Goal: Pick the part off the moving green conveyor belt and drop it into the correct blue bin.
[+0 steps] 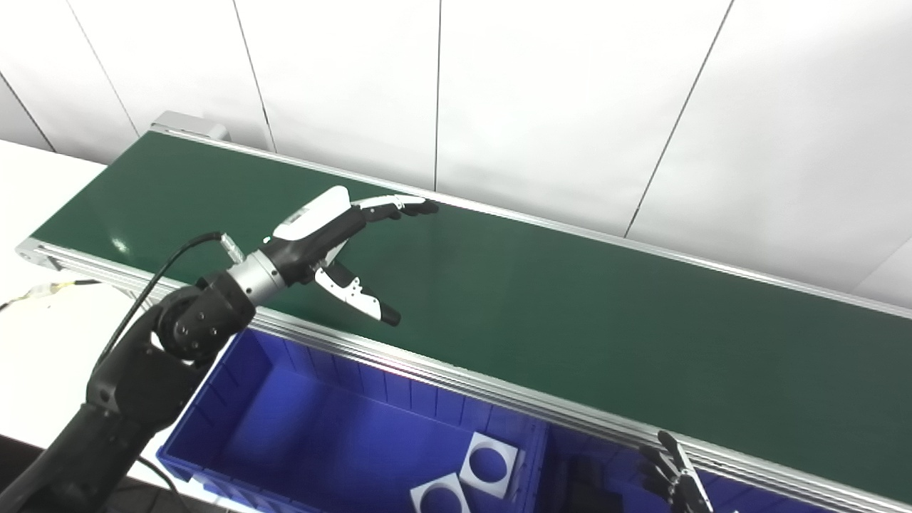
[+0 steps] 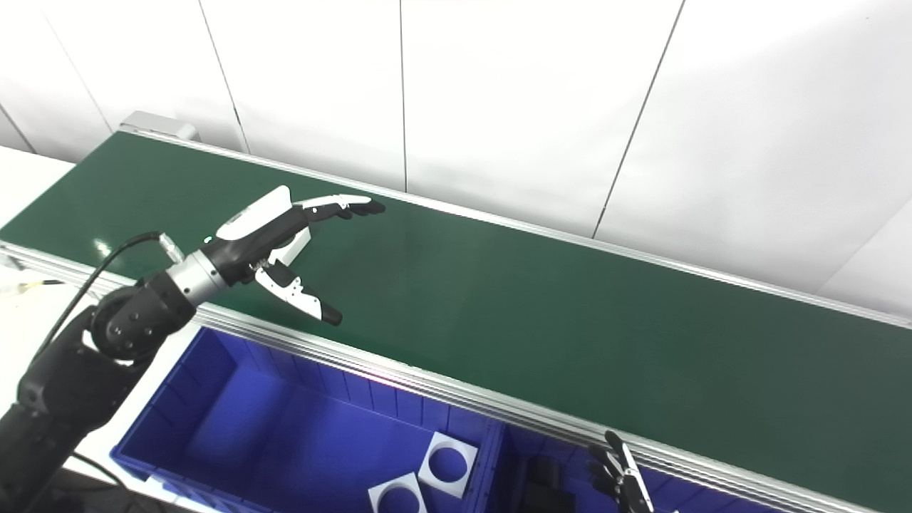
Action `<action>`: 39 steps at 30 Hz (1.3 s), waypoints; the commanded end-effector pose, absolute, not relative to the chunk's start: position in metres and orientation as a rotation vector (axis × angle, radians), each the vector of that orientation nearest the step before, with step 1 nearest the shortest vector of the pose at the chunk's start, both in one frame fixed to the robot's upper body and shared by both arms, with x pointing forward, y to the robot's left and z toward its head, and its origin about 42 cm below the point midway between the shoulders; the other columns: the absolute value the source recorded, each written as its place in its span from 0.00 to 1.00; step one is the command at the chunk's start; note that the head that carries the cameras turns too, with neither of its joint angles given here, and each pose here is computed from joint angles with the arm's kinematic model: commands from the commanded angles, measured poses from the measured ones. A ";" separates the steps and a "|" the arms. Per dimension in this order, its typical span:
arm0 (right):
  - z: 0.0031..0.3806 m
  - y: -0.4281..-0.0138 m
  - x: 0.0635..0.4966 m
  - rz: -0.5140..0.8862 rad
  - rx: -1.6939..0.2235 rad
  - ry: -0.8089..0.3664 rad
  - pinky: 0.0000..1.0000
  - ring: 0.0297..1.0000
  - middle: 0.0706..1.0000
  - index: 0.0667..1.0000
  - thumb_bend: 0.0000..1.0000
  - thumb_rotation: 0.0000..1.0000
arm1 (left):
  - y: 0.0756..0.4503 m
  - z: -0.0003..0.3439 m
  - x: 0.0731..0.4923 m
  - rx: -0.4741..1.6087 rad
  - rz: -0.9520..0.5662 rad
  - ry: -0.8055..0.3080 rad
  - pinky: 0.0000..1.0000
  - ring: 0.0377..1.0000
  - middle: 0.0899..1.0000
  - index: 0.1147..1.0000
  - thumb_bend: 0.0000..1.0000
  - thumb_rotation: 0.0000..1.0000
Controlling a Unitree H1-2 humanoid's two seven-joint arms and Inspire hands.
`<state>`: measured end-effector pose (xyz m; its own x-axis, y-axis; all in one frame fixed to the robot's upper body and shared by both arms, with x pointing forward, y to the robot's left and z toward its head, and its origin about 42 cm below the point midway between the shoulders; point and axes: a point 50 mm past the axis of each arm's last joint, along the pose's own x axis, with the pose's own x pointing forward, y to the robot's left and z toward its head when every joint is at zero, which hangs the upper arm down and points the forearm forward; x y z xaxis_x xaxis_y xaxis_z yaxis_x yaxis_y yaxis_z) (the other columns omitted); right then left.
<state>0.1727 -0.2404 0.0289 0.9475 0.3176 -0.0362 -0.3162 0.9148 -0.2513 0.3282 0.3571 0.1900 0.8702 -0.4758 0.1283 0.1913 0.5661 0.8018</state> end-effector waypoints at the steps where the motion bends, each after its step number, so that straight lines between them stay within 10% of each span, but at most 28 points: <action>1: 0.040 -0.241 0.178 0.314 -0.246 -0.092 0.81 0.84 0.87 0.96 0.88 0.48 | 0.369 0.218 0.342 0.951 -0.358 -0.401 0.80 0.84 0.86 0.83 0.89 0.35; 39: 0.047 -0.238 0.173 0.246 -0.236 -0.125 0.70 0.74 0.79 0.89 0.94 0.55 | 0.376 0.192 0.441 1.428 -0.369 0.052 0.91 0.95 0.96 0.90 0.88 0.09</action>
<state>0.1709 -0.2380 0.0333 0.9687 0.2482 0.0006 -0.2406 0.9396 -0.2436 0.4247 0.3770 0.1633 0.9149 -0.2260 -0.3344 0.3652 0.1107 0.9243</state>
